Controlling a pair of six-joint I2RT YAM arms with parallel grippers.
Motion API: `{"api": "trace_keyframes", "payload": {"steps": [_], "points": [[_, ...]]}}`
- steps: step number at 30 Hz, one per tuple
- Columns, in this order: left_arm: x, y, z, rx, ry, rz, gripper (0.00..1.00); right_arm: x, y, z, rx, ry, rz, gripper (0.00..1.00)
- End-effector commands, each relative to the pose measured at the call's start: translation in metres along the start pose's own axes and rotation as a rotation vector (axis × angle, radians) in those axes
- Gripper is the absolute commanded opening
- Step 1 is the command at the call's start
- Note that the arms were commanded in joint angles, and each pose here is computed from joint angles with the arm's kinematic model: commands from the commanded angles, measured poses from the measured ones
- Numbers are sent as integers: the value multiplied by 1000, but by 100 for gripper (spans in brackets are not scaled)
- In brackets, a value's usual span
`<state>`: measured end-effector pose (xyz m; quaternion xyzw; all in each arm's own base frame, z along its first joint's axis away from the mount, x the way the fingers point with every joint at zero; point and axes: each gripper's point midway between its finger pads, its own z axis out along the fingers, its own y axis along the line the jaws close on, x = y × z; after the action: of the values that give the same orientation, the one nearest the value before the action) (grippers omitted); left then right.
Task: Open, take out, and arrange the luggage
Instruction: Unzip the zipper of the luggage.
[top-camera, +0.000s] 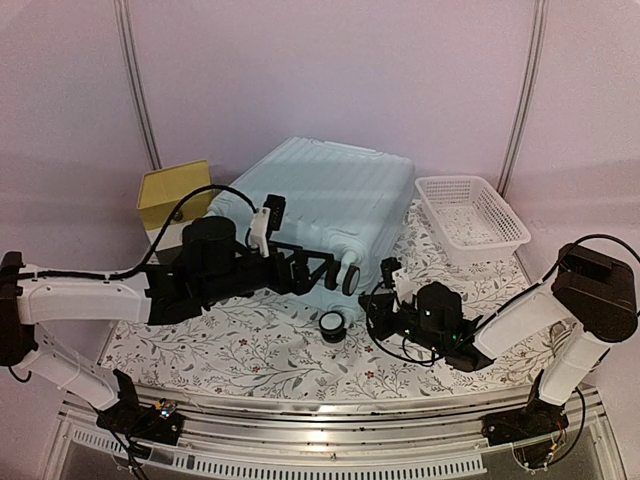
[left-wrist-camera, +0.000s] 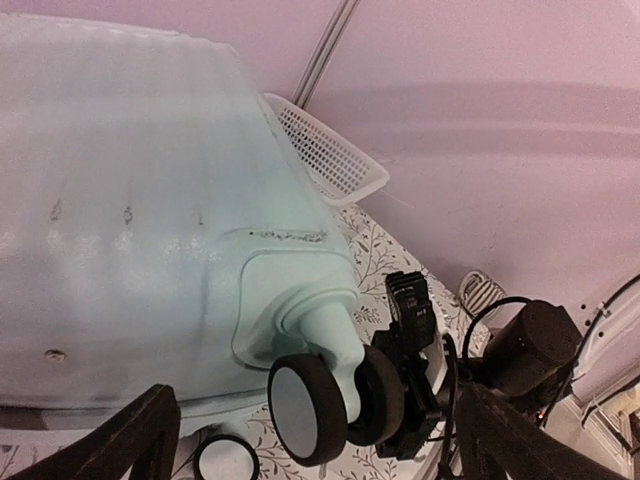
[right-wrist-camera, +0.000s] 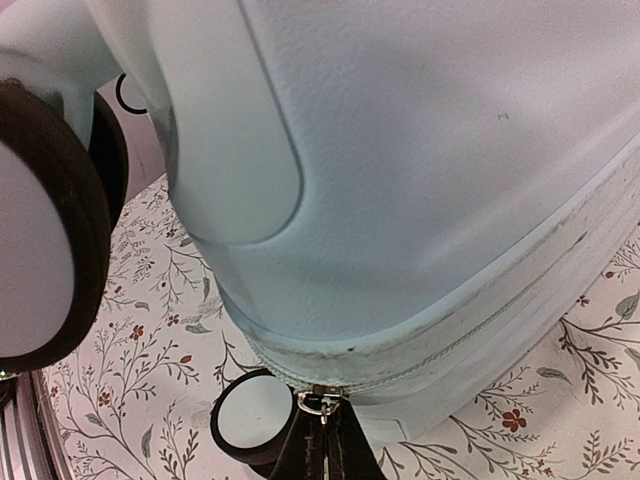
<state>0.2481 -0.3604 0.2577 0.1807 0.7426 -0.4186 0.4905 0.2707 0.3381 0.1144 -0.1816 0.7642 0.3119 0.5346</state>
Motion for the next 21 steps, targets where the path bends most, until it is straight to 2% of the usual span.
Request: {"api": "trace_keyframes", "payload": {"steps": [1,5,18,21], "points": [[21,5,12,-113,100,29,98,2,-3,-2,-1,7,-2,1],[20,2,20,-128,100,29,98,4,-1,1,-7,12,0,1],[45,-22,52,-140,238,146,98,8,-2,2,-8,24,9,1],[51,-23,57,-154,262,167,93,7,-3,1,-5,21,7,1]]}}
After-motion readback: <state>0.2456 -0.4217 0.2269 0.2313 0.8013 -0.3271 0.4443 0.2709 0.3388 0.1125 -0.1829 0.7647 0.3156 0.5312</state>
